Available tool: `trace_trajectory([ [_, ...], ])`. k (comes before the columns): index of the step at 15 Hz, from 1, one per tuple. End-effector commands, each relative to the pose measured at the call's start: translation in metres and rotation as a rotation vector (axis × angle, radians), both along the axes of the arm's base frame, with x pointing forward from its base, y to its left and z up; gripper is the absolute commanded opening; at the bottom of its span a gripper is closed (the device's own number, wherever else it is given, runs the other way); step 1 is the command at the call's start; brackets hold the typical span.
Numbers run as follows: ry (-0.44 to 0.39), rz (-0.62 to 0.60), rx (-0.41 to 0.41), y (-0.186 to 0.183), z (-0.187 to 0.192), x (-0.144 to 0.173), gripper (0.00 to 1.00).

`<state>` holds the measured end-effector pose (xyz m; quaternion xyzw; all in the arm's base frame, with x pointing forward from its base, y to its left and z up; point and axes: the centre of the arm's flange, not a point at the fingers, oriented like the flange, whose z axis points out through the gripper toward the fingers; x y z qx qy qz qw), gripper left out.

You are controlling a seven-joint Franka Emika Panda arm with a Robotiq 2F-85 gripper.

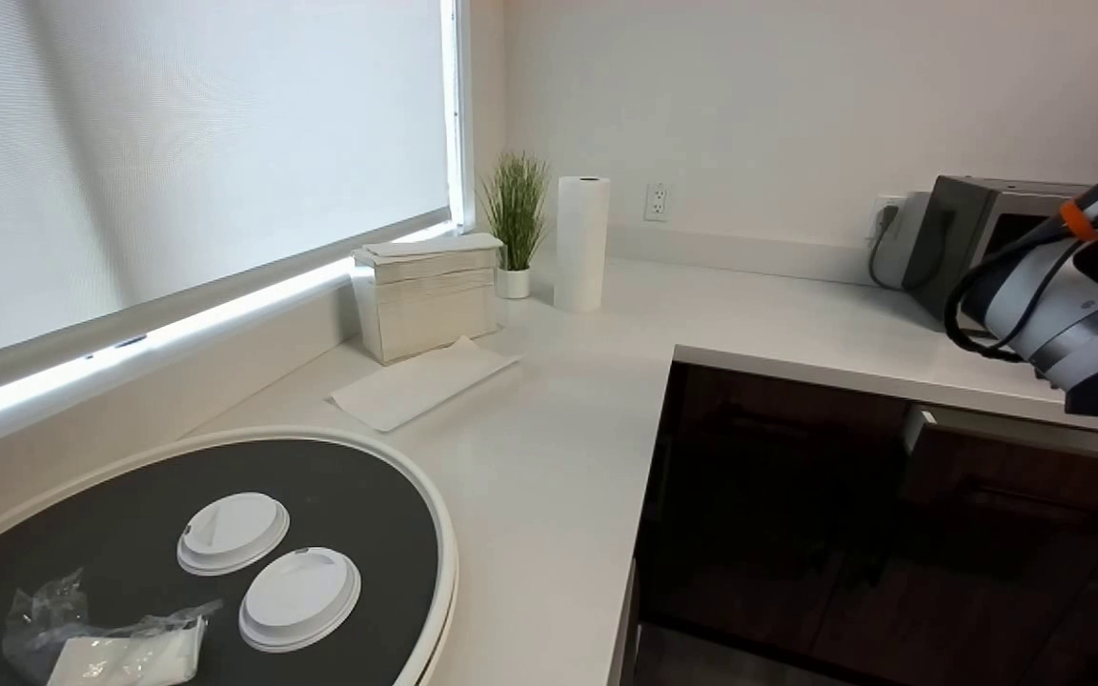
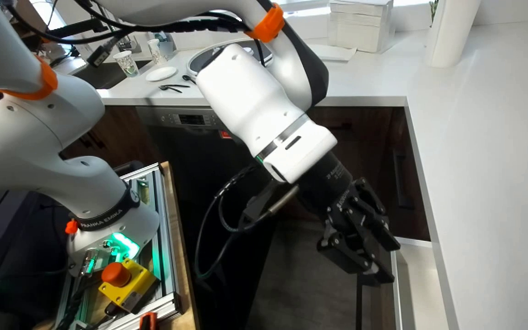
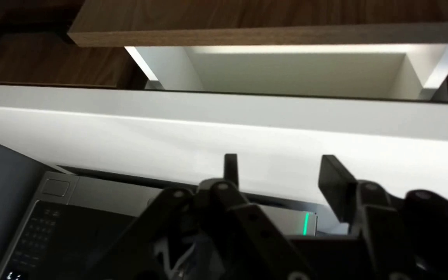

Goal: Open the right drawer

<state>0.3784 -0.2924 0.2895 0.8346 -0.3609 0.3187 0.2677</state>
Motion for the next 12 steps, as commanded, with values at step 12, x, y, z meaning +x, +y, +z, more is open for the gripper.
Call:
trace_trajectory([
  [12,0.155,0.119,0.148,-0.038,-0.047,0.046,0.00],
])
